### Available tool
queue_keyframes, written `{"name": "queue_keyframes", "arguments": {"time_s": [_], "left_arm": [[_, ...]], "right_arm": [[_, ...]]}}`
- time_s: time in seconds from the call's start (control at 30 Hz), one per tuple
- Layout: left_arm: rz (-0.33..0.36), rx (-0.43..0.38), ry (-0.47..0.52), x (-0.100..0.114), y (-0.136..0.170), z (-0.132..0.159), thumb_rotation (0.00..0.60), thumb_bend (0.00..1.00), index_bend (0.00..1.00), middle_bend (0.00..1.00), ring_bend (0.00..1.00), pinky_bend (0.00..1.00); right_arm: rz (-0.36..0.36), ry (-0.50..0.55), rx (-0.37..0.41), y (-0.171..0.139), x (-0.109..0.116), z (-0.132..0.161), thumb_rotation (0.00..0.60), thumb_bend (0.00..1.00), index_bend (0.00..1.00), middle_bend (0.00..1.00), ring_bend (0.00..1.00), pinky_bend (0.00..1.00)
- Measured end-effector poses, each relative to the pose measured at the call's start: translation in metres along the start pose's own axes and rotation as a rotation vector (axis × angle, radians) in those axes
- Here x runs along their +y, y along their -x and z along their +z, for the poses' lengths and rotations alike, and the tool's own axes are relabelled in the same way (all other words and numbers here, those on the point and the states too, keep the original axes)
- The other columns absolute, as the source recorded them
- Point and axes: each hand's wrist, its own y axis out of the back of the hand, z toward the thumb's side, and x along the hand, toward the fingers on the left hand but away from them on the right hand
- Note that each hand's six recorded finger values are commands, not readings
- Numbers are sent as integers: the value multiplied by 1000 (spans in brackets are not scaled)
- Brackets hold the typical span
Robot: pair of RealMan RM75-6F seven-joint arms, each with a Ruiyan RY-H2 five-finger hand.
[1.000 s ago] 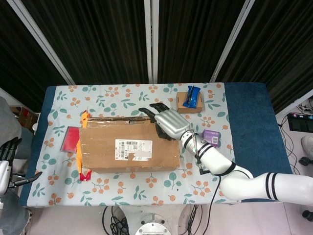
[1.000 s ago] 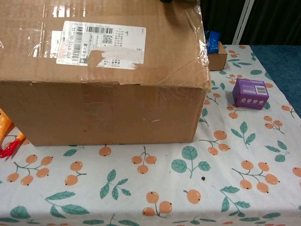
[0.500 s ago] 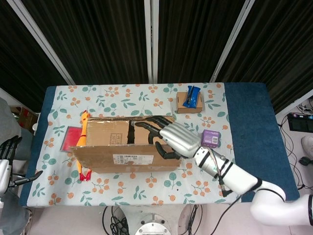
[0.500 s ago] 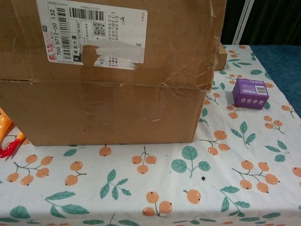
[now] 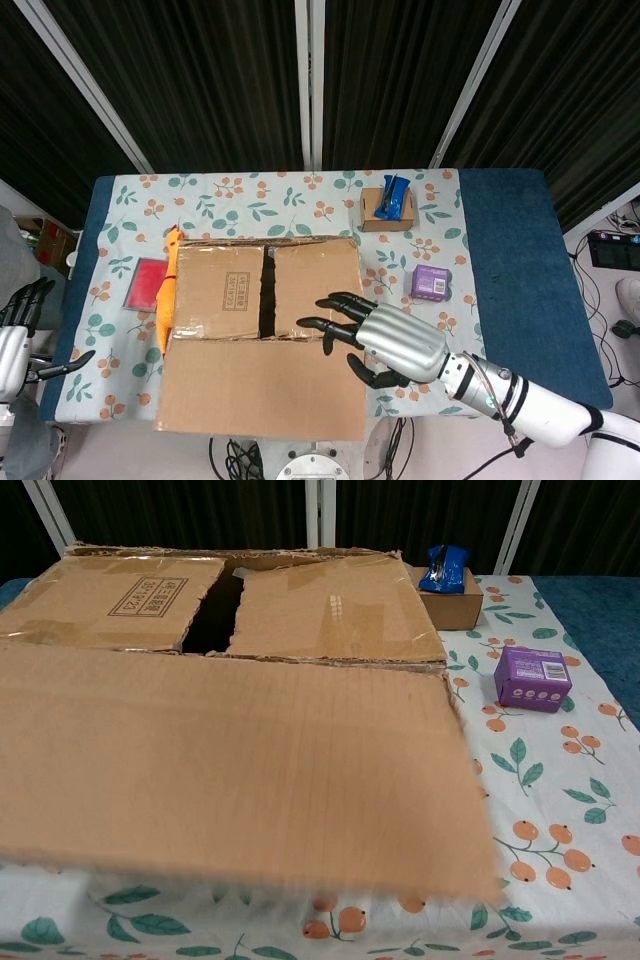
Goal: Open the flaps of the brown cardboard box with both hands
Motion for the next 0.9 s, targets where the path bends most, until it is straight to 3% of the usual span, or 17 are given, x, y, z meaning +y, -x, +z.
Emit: {"name": "queue_keyframes", "arguments": {"time_s": [0.1, 0.23, 0.37, 0.5, 0.7, 0.9], "left_arm": [[1, 4, 3, 0, 1, -1, 378, 0, 37, 46, 43, 166], [5, 10, 2, 0, 2, -4, 378, 0, 37, 46, 43, 166], [13, 14, 2, 1, 3, -6, 379, 0, 36, 46, 43, 166], [16, 15, 5, 3, 3, -10, 381, 0, 37, 46, 43, 166], [16, 21, 15, 3, 1, -15, 379, 0, 37, 46, 43, 167], [13, 19, 22, 1, -2, -18, 380, 0, 37, 46, 43, 167]], "right_arm": [[-37, -81, -5, 0, 6, -8, 600, 731, 8, 217, 0, 0], [-50, -236, -36, 7, 4, -22, 600, 773, 132, 195, 0, 0], [-22, -405, -83, 22, -4, -39, 600, 883, 156, 151, 0, 0], [27, -563, -127, 46, -17, -55, 600, 885, 144, 150, 0, 0], [105, -633, -163, 91, -43, -66, 600, 885, 106, 151, 0, 0], [177, -665, -156, 133, -67, -58, 600, 885, 96, 154, 0, 0]]}}
